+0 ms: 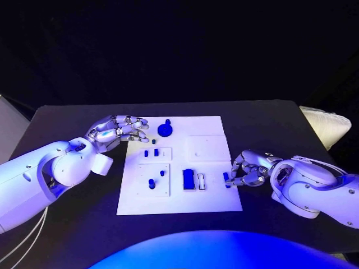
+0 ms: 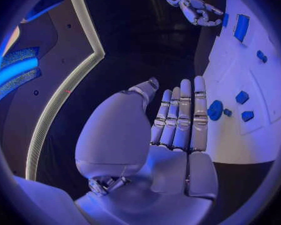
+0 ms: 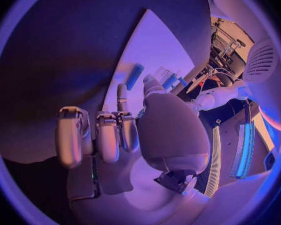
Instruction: Assemble the parts on the task board
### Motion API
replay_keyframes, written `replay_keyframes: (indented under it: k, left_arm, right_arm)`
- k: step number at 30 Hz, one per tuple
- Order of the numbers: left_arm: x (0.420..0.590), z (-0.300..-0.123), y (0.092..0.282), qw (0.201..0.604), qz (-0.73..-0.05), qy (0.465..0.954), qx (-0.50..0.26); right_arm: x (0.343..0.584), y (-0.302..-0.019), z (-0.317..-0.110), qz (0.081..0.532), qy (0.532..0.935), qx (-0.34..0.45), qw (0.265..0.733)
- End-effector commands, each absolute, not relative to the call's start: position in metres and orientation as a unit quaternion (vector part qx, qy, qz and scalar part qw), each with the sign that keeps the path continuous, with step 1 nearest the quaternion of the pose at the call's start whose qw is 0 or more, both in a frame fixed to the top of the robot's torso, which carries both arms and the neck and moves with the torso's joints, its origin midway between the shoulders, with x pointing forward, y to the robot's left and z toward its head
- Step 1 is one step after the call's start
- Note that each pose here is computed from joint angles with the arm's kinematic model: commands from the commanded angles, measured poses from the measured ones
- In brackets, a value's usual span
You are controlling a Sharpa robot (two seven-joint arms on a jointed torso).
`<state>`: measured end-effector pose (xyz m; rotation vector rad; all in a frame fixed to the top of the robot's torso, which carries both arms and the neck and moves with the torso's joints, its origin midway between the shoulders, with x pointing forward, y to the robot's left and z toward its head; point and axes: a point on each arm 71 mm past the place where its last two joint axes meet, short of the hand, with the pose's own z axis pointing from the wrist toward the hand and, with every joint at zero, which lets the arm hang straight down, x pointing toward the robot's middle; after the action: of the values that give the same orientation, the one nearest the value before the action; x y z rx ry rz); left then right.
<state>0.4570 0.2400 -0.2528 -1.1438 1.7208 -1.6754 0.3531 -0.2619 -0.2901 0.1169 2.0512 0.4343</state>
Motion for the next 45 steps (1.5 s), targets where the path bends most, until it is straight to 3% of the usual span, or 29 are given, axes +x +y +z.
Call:
replay_keyframes:
  k: [1,18,34,40,45]
  left_arm:
    - [0.456,-0.252,0.239,0.234,-0.619,0.626,-0.412]
    - [0.455,-0.252,0.239,0.232,-0.618,0.628,-0.412]
    - [0.454,-0.252,0.239,0.229,-0.618,0.63,-0.411]
    - [0.454,-0.252,0.238,0.229,-0.618,0.63,-0.411]
    - [0.454,-0.252,0.239,0.228,-0.617,0.631,-0.411]
  right_arm:
    - [0.354,-0.259,-0.291,0.163,0.844,0.032,0.51]
    - [0.352,-0.243,-0.313,0.154,0.86,0.01,0.487]
    - [0.352,-0.233,-0.319,0.146,0.862,-0.015,0.486]
    - [0.35,-0.229,-0.315,0.163,0.856,0.008,0.491]
    - [0.347,-0.228,-0.31,0.189,0.861,0.064,0.468]
